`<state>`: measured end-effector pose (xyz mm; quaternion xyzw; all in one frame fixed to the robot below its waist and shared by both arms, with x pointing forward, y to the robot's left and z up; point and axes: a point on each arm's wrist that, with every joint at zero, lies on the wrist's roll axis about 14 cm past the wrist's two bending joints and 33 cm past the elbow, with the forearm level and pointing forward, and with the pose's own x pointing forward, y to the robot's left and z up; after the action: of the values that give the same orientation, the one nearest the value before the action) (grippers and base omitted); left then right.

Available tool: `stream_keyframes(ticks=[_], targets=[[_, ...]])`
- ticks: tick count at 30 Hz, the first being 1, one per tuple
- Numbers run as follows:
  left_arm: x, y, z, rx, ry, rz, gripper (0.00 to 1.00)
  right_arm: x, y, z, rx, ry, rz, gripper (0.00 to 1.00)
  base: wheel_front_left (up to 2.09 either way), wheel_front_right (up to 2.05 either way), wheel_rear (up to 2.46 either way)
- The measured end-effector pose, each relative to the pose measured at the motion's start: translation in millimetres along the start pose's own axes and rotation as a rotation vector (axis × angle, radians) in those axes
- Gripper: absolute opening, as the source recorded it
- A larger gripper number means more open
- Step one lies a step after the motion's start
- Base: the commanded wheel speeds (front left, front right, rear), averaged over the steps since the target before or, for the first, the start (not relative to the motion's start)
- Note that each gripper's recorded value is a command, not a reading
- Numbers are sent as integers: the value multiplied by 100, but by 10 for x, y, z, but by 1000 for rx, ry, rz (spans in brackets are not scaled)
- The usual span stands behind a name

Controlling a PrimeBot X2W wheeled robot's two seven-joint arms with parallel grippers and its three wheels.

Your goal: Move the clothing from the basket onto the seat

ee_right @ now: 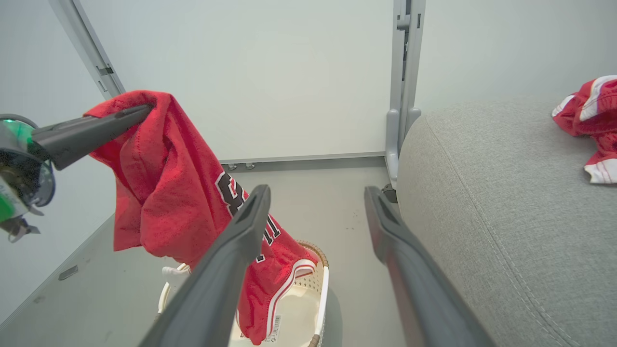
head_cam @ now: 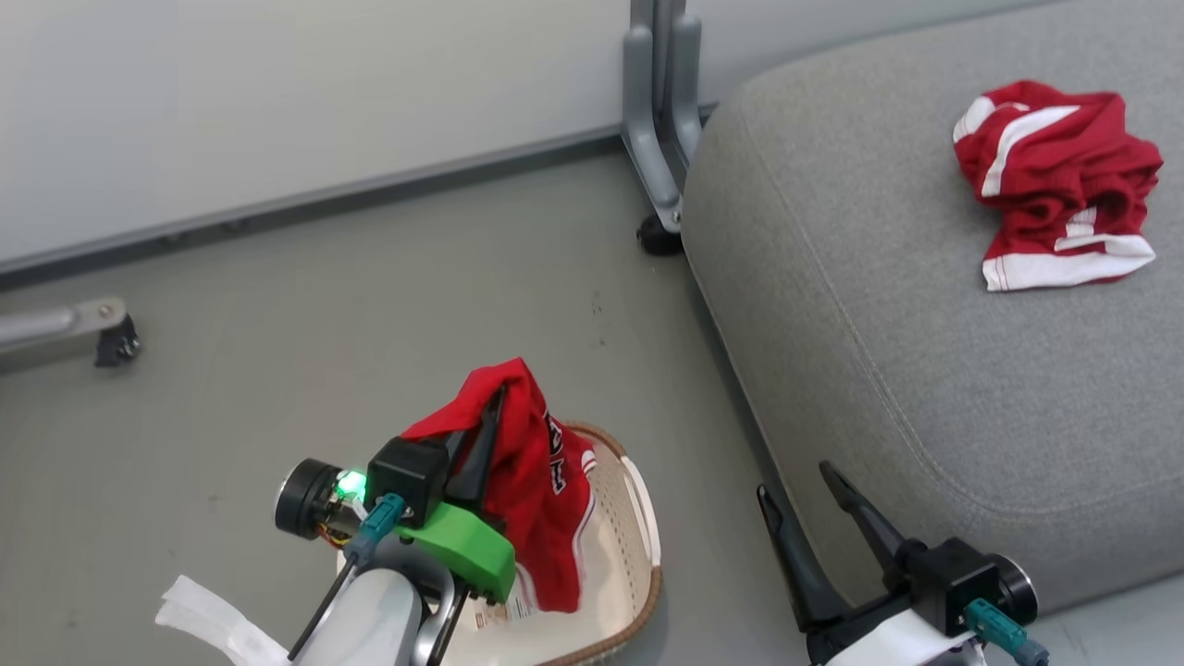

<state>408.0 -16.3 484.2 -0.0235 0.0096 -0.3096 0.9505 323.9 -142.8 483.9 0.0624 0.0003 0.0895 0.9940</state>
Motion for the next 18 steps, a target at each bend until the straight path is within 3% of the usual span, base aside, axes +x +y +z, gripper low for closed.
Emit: stream_keyframes(ticks=[8, 18], targets=[[-94, -224, 710, 77, -192, -42, 0, -59, 241, 191, -12, -70, 76, 100, 0, 0, 0], [-113, -543, 1187, 127, -329, -133, 0, -16, 653, 117, -49, -45, 234, 100, 0, 0, 0]])
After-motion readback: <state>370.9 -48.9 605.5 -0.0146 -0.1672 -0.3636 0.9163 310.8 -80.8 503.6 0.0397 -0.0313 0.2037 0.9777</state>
